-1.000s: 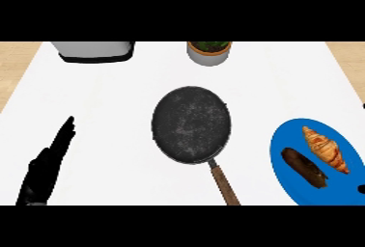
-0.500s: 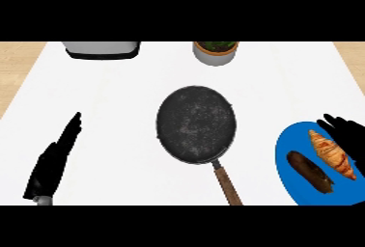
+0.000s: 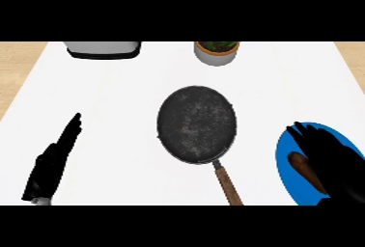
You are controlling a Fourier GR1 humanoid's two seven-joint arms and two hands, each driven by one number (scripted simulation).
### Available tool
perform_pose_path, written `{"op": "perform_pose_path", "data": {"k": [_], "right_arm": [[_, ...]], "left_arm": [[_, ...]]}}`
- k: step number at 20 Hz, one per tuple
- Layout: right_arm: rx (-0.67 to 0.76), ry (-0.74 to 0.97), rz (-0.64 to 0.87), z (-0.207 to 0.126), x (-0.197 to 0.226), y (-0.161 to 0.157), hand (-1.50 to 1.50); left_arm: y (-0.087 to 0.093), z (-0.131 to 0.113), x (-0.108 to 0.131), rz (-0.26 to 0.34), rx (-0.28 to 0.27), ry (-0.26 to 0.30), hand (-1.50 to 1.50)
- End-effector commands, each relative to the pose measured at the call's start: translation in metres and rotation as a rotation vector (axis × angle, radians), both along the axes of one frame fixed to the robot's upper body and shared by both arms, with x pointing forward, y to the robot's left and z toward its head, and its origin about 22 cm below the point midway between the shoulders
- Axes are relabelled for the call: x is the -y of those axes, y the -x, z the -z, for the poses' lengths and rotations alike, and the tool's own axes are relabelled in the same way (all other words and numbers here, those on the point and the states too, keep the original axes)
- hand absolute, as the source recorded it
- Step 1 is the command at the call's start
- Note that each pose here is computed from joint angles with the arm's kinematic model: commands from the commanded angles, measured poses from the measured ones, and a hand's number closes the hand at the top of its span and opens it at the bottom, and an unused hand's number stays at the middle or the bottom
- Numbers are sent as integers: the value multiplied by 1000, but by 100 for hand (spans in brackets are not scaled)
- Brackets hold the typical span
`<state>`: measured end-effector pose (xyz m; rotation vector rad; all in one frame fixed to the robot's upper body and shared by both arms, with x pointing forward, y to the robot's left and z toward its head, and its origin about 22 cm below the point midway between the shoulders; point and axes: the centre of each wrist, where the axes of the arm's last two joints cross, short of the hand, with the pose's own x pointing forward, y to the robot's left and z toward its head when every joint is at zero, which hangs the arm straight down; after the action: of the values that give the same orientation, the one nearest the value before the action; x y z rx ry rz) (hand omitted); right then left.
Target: Pick the sweet potato from the plate and place it in the pan
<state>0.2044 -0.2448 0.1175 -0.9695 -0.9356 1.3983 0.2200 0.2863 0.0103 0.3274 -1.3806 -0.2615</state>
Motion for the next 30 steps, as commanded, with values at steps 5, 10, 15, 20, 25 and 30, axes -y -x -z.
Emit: {"op": "perform_pose_path", "data": {"k": [5, 10, 15, 20, 25, 30], "right_arm": [[-135, 201, 73, 28, -16, -5, -150], [-160, 265, 84, 28, -44, -7, -150], [-180, 264, 97, 56, -49, -13, -150], [-185, 351, 149, 65, -36, -12, -150], [-195, 381, 189, 78, -41, -27, -150], [-209, 372, 190, 88, -29, -25, -150]], "left_arm": [[-8, -9, 19, -1, -4, 5, 0], [-8, 2, -1, -18, -8, -10, 0], [-6, -4, -2, -20, 13, -14, 0], [-18, 1, -6, -20, -18, 1, 0], [-9, 0, 8, -7, -6, -10, 0], [-10, -3, -14, 3, -1, 1, 0]]}}
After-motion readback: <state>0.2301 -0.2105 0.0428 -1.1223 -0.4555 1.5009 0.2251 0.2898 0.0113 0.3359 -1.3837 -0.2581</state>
